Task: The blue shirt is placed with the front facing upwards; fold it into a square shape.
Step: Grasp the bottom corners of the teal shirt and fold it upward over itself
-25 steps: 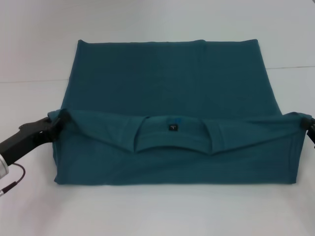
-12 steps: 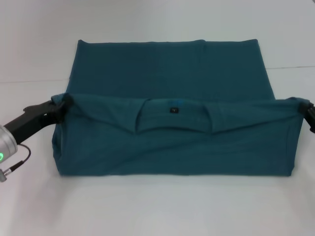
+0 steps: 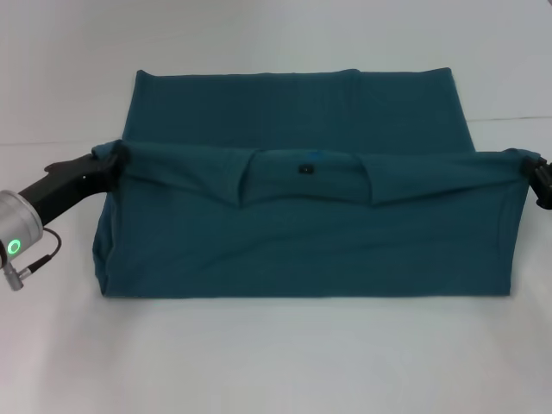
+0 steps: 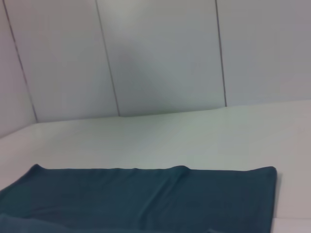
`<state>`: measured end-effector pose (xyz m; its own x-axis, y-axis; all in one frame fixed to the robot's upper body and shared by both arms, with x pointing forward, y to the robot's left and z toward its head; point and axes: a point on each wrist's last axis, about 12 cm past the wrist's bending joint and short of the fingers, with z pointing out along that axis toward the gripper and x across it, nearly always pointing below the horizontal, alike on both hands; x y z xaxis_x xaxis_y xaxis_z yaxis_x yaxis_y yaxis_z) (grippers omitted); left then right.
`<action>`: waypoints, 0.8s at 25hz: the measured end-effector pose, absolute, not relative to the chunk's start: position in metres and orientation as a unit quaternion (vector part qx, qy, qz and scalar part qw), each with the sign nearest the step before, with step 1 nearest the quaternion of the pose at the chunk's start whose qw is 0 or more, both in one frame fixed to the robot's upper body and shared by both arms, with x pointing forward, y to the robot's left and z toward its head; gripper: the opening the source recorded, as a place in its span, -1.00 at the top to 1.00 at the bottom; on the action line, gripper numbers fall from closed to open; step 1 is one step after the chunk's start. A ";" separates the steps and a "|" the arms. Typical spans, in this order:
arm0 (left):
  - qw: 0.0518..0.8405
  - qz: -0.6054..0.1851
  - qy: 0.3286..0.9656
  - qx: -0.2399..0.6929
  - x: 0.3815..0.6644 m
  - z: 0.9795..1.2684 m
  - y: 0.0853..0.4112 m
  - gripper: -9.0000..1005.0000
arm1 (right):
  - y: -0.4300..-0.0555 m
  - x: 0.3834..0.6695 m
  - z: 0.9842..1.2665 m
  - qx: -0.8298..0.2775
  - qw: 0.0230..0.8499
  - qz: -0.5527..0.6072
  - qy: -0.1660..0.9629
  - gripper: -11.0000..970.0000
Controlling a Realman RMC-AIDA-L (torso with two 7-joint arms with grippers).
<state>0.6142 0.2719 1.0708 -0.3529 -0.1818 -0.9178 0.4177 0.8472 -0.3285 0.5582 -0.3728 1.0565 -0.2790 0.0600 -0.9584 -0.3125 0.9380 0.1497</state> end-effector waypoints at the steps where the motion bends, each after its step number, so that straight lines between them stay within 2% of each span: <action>1: 0.565 -0.262 0.779 0.072 0.616 1.072 0.272 0.86 | -0.373 0.559 1.057 -0.080 0.595 0.155 0.785 0.89; 20: 0.569 -0.218 0.789 0.073 0.643 1.083 0.253 0.86 | -0.362 0.586 1.058 -0.078 0.583 0.120 0.800 0.89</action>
